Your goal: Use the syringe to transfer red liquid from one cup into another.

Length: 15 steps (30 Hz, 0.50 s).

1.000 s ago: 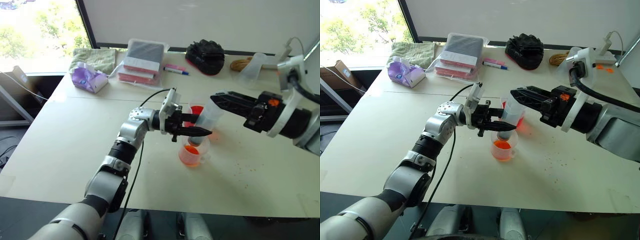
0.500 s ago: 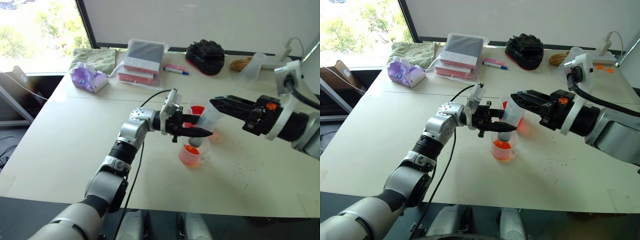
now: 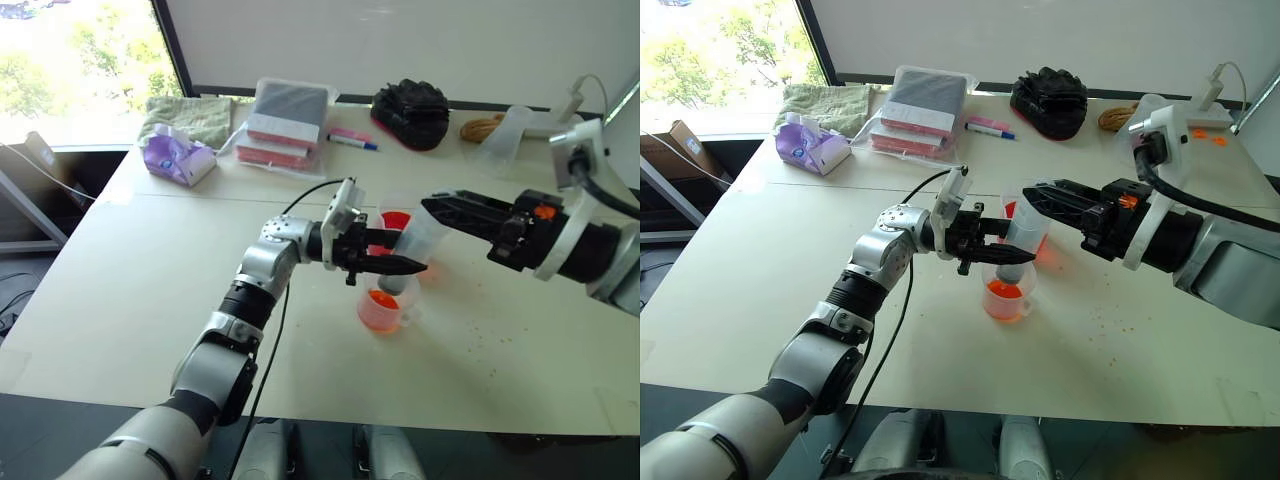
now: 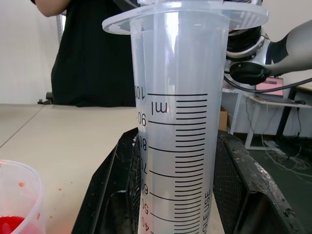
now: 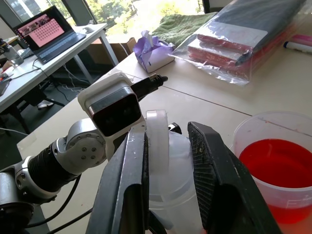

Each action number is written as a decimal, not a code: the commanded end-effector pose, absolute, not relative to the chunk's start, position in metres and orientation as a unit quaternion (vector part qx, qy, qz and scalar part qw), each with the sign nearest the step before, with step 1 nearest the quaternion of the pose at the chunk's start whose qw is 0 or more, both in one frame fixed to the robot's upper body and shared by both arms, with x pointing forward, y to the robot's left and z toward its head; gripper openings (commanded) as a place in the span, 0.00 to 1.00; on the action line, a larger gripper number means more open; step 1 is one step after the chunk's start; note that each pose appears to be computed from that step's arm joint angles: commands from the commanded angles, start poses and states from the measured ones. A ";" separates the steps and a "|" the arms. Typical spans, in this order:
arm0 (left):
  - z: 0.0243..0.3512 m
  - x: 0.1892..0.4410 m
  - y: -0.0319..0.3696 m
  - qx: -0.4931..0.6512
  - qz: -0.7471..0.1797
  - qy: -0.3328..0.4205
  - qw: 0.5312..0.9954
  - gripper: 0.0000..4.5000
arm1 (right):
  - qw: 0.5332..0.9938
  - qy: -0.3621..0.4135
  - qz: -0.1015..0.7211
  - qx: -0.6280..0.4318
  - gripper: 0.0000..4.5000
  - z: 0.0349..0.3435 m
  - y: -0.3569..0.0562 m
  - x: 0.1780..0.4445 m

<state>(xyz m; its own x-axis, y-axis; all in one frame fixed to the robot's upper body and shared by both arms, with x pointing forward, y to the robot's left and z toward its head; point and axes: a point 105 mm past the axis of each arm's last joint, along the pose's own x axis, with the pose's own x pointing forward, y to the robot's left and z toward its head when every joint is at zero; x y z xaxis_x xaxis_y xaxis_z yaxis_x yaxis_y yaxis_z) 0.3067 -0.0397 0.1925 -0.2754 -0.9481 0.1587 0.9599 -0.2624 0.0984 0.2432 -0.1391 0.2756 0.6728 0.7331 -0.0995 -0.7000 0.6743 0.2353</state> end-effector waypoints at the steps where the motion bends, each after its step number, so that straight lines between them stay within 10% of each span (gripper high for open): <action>1: 0.217 0.303 -0.045 -0.029 -0.790 -0.138 0.597 0.32 | 0.886 0.136 0.439 0.068 0.67 0.262 -0.122 0.225; 15: 0.222 0.304 -0.045 -0.042 -0.785 -0.141 0.601 0.32 | 0.923 0.097 0.372 0.029 0.67 0.294 -0.171 0.245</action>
